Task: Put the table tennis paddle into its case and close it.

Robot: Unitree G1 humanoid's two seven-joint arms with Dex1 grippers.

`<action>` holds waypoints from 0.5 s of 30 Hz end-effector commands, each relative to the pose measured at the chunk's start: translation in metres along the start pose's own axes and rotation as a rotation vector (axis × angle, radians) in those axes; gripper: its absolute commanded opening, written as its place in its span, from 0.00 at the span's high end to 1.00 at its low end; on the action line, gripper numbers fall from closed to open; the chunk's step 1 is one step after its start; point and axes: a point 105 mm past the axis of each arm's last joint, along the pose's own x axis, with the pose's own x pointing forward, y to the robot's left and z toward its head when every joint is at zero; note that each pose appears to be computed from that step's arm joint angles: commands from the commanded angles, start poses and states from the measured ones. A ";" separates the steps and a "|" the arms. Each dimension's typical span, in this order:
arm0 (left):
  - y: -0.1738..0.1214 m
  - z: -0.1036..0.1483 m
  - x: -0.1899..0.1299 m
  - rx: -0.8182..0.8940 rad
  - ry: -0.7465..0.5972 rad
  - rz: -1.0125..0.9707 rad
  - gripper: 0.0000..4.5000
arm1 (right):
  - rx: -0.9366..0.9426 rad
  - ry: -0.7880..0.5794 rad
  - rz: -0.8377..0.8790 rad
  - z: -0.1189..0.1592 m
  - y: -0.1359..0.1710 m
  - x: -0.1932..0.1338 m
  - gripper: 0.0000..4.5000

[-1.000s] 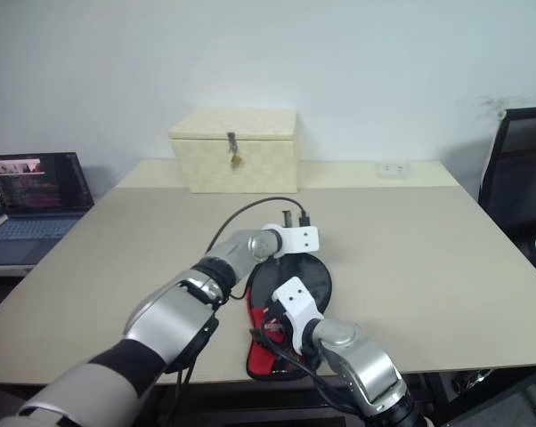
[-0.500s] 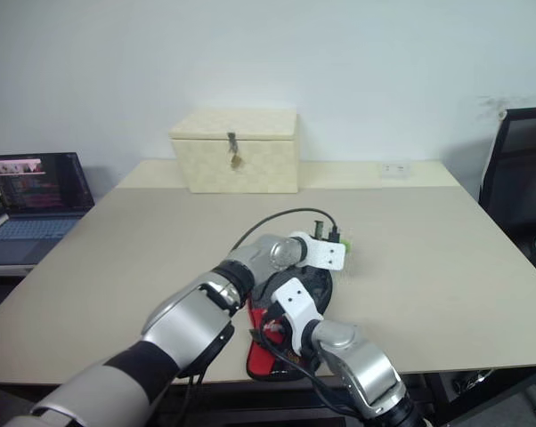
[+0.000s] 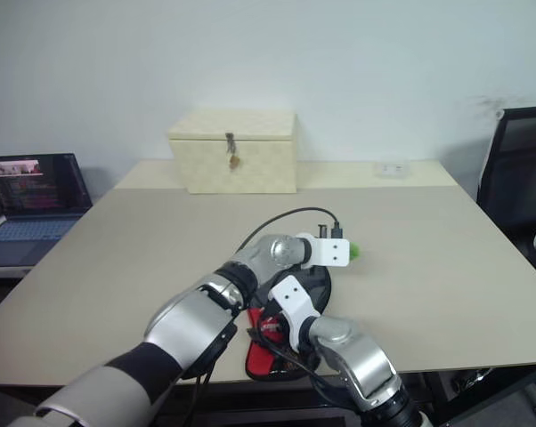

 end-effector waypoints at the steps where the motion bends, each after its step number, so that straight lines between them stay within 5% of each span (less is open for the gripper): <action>1: 0.004 0.014 -0.007 -0.143 -0.150 -0.024 0.38 | 0.052 0.118 0.011 -0.030 -0.003 0.007 0.00; 6: 0.006 0.008 -0.018 -0.247 -0.216 -0.049 0.01 | 0.027 0.097 0.028 -0.018 -0.007 0.006 0.00; 15: 0.032 -0.016 -0.041 -0.322 -0.183 0.033 0.01 | -0.007 0.047 0.057 0.002 -0.021 -0.012 0.00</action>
